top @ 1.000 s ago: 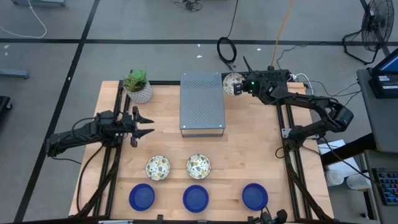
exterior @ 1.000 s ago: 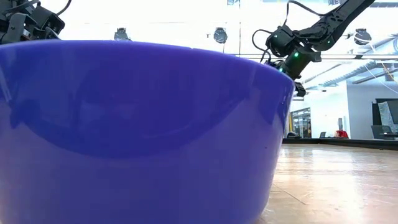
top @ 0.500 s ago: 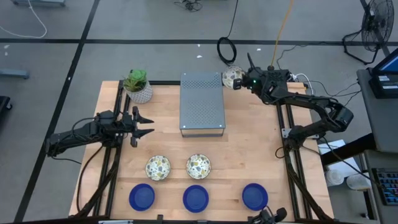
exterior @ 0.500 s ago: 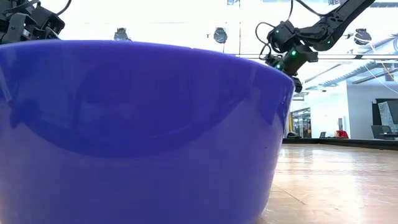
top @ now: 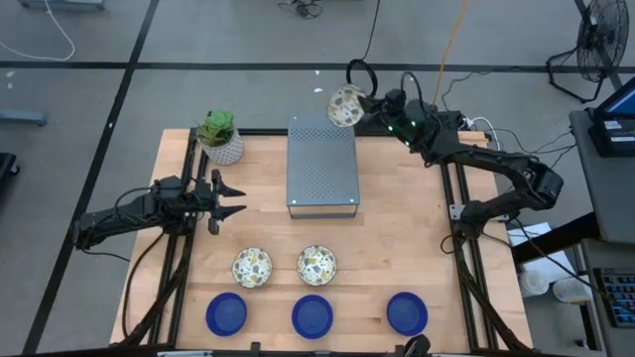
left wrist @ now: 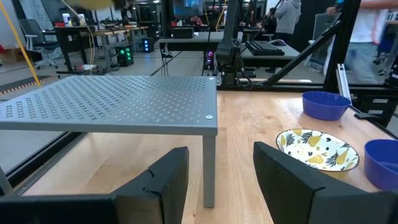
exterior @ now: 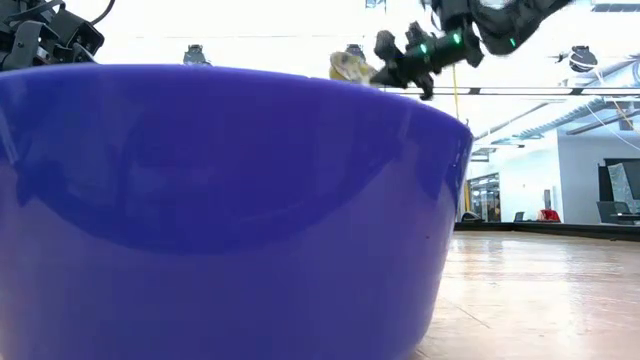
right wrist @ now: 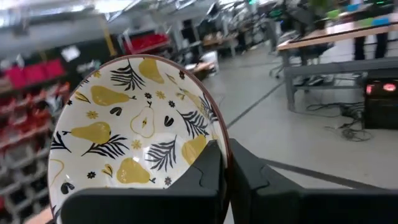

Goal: Pick & Place Mini bowls
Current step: Put the right yellow patterned bowl on the shelf

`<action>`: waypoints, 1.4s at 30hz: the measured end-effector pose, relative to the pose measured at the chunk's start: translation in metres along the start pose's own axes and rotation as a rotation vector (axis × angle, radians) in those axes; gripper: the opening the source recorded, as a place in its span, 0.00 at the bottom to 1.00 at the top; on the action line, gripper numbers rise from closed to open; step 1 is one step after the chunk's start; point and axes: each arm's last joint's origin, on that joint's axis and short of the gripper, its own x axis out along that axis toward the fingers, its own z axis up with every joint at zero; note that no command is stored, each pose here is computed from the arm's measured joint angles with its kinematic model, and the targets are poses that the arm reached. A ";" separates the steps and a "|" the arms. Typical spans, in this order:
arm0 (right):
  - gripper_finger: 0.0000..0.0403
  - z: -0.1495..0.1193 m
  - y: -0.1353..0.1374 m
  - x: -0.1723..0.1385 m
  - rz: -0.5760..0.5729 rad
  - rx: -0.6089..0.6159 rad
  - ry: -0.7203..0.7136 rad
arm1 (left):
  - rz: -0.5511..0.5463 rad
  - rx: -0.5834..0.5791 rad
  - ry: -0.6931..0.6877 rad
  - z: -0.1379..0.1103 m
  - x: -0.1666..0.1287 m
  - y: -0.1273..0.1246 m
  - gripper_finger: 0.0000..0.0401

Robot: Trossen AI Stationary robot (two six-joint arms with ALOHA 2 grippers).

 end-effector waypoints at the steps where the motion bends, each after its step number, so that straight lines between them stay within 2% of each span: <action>1: 0.00 0.010 0.007 0.002 0.006 -0.018 0.018 | 0.000 0.000 0.000 0.000 0.000 0.000 0.45; 9: 0.00 0.092 0.059 0.016 0.056 -0.053 0.075 | 0.000 0.000 0.000 0.000 0.000 0.000 0.45; 13: 0.00 0.119 0.081 0.026 0.094 -0.061 0.072 | 0.000 0.000 0.000 0.000 0.000 0.000 0.45; 17: 0.00 0.129 0.100 0.045 0.116 -0.066 0.095 | 0.000 0.000 0.000 0.000 0.000 0.000 0.45; 20: 0.00 0.124 0.106 0.062 0.101 -0.080 0.175 | -0.001 0.000 0.000 0.000 0.000 0.000 0.45; 24: 0.00 0.105 0.106 0.086 0.079 -0.034 0.299 | -0.001 0.000 0.000 0.000 0.000 0.000 0.45; 32: 0.00 0.066 0.090 0.119 0.216 0.172 0.534 | -0.001 0.000 0.000 0.000 0.000 0.000 0.45; 37: 0.00 0.047 0.083 0.121 0.259 0.234 0.716 | -0.001 0.000 0.000 0.000 0.000 0.000 0.45; 42: 0.00 0.039 0.080 0.111 0.219 0.229 0.848 | 0.000 0.000 0.000 0.000 0.000 0.000 0.45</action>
